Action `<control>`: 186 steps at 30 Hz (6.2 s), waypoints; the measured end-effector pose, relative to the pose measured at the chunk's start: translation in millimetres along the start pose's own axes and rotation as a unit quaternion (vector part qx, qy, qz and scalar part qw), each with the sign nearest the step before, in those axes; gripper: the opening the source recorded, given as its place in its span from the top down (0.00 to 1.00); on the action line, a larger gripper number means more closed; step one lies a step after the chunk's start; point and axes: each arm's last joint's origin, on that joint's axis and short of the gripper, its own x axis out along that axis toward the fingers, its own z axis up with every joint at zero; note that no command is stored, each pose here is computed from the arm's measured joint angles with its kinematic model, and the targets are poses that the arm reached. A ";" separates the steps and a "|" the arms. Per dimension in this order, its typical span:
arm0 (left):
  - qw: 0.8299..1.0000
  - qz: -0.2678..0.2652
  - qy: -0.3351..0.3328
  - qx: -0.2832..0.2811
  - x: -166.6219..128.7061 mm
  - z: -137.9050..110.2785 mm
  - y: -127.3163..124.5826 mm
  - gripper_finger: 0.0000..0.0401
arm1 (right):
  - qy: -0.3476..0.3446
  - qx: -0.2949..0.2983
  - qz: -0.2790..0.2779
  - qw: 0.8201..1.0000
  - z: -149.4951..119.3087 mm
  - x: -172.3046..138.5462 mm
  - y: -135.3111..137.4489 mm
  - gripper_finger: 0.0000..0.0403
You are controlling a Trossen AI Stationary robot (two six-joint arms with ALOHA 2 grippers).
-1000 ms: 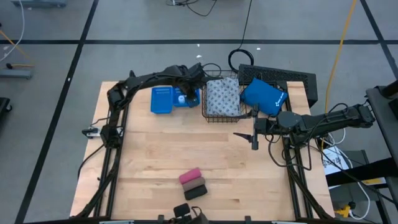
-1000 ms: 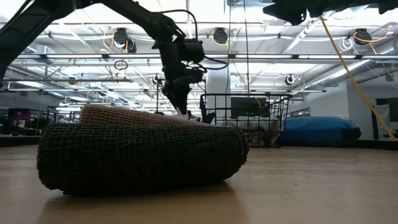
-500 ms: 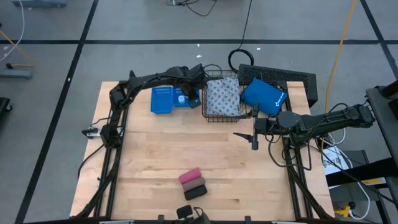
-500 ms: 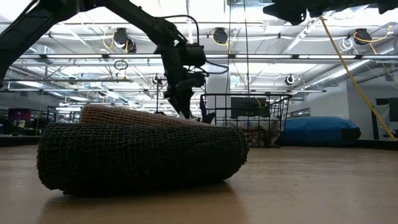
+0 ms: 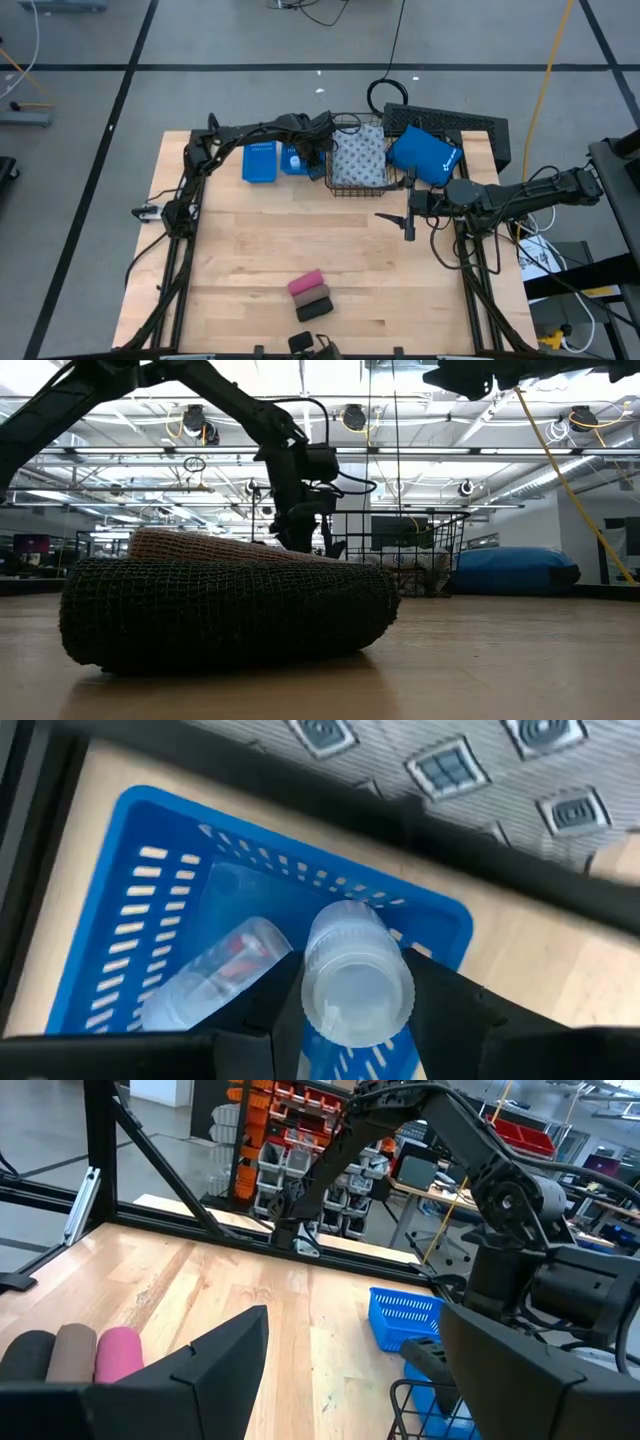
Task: Pick & Place Medicine items
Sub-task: Put the white pill bottle into the right blue bin, then put the black bandage into the left blue bin
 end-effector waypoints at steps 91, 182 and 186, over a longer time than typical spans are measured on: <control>0.889 -0.067 -0.443 0.088 -232.6 -233.7 -124.0 0.37 | -0.015 0.122 0.002 0.992 -4.1 0.2 1.5 0.30; 0.767 -0.117 -0.625 0.092 -178.0 -340.2 -96.4 0.33 | 0.162 -0.013 0.134 0.978 -32.3 127.6 185.0 0.87; 0.727 -0.176 -0.650 0.134 -157.4 -329.7 -108.2 0.33 | 0.169 -0.012 0.087 0.982 -31.3 110.6 156.3 0.86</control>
